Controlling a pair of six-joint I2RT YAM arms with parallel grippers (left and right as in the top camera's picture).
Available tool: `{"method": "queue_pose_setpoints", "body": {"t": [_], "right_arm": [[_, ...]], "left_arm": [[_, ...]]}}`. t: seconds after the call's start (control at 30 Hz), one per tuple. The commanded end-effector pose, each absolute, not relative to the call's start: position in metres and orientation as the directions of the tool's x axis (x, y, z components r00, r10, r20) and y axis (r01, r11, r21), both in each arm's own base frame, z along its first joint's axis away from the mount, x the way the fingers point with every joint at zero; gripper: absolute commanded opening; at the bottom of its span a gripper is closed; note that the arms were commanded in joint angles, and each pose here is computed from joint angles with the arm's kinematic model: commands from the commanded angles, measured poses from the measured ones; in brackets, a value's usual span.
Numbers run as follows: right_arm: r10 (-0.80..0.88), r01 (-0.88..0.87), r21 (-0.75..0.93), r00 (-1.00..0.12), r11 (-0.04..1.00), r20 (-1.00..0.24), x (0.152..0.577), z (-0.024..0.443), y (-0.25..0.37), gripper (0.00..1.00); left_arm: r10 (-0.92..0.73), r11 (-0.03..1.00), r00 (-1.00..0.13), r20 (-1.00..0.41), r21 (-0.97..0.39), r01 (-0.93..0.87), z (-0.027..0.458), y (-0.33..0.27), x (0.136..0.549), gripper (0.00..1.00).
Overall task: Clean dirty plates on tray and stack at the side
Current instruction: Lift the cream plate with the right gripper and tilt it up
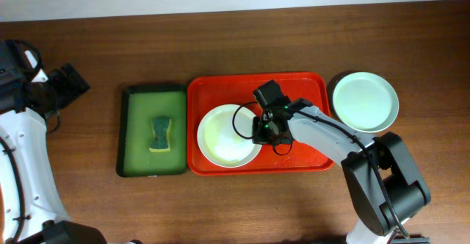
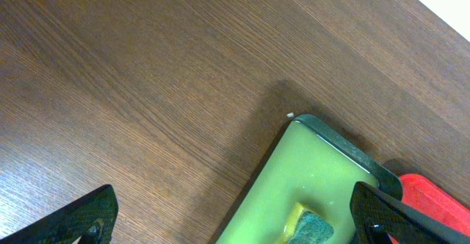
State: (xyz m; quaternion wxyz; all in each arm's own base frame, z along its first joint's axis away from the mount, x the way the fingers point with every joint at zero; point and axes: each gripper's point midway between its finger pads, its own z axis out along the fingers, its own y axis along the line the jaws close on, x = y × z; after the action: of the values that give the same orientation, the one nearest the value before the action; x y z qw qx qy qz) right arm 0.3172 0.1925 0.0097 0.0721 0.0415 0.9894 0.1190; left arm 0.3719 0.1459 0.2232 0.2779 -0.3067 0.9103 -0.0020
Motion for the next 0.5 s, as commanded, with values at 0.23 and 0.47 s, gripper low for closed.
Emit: {"method": "queue_pose_setpoints", "body": {"t": [0.23,0.47], "right_arm": [[0.125,0.066,0.288,-0.974,0.955,-0.191,0.356,0.096,0.2,0.04],[0.115,0.009,0.347,-0.951,0.938,-0.285,0.375,0.127,0.227,0.04]], "left_arm": [[-0.562,0.81,-0.641,-0.523,-0.19,-0.555,0.233,0.146,0.372,0.99],[-0.562,0.81,-0.641,-0.523,-0.19,-0.555,0.233,0.146,0.372,0.99]]}}
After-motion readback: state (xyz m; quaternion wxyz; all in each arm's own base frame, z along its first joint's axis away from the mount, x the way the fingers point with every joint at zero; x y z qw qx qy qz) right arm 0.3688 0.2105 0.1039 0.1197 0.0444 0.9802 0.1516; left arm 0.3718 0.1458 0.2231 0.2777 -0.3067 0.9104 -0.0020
